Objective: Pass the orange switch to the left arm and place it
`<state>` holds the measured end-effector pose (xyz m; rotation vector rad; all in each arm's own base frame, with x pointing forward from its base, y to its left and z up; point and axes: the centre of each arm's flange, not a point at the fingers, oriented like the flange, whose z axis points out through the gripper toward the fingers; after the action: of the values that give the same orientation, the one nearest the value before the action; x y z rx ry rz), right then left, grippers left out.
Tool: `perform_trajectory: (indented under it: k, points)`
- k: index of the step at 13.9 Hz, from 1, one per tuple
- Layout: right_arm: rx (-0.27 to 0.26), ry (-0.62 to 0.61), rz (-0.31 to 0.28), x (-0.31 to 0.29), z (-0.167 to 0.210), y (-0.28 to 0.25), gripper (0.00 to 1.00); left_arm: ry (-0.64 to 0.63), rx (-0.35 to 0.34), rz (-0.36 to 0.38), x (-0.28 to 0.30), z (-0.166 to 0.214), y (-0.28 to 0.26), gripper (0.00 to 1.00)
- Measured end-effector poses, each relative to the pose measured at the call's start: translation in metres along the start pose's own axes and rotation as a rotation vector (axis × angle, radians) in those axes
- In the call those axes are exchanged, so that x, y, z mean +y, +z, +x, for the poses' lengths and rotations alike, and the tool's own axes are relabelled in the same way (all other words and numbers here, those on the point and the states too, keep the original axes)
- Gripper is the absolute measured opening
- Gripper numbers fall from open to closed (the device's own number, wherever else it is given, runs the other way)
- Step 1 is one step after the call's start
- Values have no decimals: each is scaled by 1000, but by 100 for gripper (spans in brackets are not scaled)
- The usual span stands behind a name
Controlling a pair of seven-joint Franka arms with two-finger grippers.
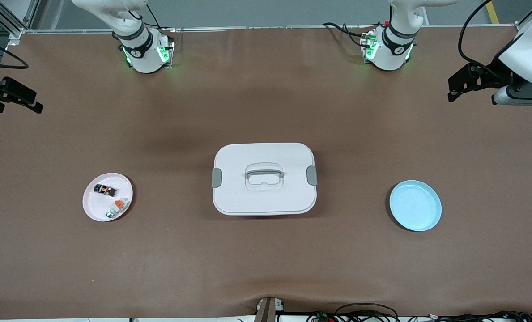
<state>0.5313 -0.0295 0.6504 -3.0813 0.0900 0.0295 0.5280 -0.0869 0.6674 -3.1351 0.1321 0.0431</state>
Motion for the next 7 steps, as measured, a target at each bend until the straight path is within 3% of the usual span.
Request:
perform_trajectory:
  k: [7]
  points:
    - [3, 1, 0, 0, 0, 0, 100, 5, 1, 0, 3, 0, -1, 100]
